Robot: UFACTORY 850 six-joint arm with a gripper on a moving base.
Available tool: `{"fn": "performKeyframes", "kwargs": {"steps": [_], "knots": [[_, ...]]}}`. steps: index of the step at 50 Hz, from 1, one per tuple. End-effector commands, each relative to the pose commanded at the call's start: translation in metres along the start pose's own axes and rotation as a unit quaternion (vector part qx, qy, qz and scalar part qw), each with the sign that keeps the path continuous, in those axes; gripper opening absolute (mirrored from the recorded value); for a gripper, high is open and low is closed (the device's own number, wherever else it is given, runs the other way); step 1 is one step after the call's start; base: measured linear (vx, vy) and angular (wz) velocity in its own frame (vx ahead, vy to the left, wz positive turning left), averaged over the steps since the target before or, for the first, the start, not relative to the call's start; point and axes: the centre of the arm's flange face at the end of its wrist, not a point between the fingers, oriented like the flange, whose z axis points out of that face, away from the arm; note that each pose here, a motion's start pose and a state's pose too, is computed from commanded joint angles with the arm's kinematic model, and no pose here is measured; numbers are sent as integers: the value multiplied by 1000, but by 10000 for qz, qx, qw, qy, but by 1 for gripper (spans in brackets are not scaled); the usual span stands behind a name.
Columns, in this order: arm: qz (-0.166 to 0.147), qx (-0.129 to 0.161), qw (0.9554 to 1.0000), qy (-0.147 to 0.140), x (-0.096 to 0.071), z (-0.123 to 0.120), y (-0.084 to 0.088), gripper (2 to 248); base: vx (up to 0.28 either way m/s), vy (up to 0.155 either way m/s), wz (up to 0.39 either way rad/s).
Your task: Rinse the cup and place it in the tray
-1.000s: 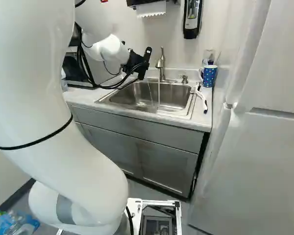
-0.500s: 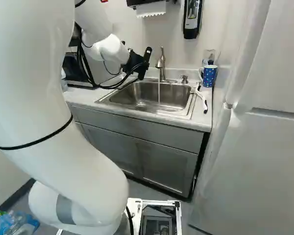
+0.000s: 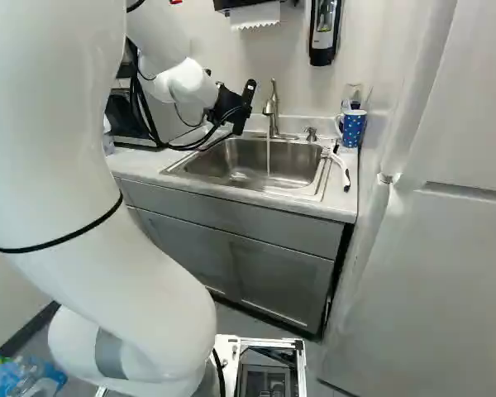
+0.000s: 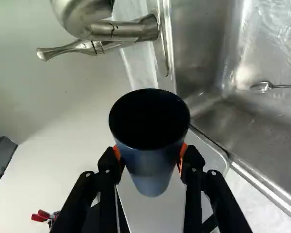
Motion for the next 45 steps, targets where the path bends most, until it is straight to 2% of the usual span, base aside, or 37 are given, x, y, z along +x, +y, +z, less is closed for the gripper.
{"fn": "performKeyframes", "kwargs": {"steps": [12,23,34,45], "knots": [[-506,0,9987,0,0,0,0,124,0,0,0],[-1073,0,9942,0,0,0,0,124,0,0,0],[-1645,0,9864,0,0,0,0,124,0,0,0],[-2212,0,9752,0,0,0,0,124,0,0,0]]}}
